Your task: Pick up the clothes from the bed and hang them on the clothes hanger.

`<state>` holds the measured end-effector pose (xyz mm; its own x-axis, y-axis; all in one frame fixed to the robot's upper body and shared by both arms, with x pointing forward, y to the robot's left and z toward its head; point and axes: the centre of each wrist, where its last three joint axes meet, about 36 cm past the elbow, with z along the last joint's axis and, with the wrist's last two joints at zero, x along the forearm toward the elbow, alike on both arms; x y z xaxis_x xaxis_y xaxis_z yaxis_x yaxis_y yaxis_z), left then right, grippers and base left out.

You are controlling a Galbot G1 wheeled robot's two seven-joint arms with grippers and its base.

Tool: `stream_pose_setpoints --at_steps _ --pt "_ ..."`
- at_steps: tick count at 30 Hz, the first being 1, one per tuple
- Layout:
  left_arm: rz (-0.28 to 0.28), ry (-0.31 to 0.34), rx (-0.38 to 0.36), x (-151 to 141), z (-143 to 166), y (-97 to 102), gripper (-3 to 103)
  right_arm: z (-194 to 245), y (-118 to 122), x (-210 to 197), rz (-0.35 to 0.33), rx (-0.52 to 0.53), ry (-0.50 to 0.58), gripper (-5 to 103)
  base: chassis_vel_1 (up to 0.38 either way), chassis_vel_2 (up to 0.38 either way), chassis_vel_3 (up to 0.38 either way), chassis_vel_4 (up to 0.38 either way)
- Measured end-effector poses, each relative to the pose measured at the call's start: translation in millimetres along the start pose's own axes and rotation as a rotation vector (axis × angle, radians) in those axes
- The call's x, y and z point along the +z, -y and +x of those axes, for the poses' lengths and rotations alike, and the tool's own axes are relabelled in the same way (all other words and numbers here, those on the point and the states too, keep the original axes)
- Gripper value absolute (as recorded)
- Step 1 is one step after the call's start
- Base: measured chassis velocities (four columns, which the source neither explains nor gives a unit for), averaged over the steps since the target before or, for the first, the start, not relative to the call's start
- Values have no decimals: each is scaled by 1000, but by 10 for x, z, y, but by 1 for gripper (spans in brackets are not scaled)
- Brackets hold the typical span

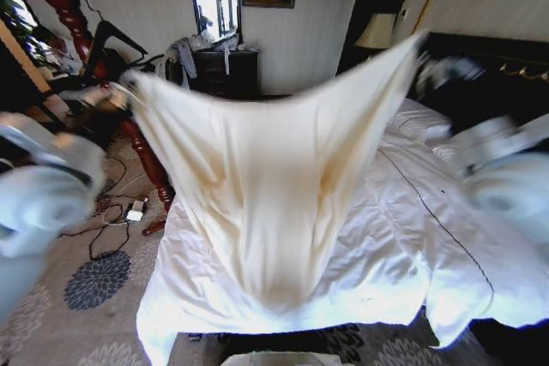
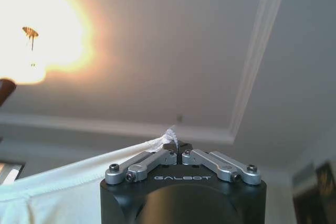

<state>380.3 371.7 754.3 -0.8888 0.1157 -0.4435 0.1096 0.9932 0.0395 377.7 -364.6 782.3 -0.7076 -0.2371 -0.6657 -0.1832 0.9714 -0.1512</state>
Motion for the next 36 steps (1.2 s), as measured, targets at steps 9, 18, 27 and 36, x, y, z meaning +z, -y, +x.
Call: stream_pose_setpoints --at_steps 9,18,27,36 --pt "60 -70 -61 438 358 96 1 540 -81 432 -84 65 11 0 0 0 0 0" --pt "89 -152 -5 672 535 335 1 1321 -346 1391 -171 117 -151 0 0 0 0 0" --pt "72 -249 -11 1063 484 337 1 1345 -390 1599 -146 81 -274 0 0 0 0 0" --pt "103 -274 20 1060 497 355 1 1324 -534 1492 -206 59 -294 0 0 0 0 0"
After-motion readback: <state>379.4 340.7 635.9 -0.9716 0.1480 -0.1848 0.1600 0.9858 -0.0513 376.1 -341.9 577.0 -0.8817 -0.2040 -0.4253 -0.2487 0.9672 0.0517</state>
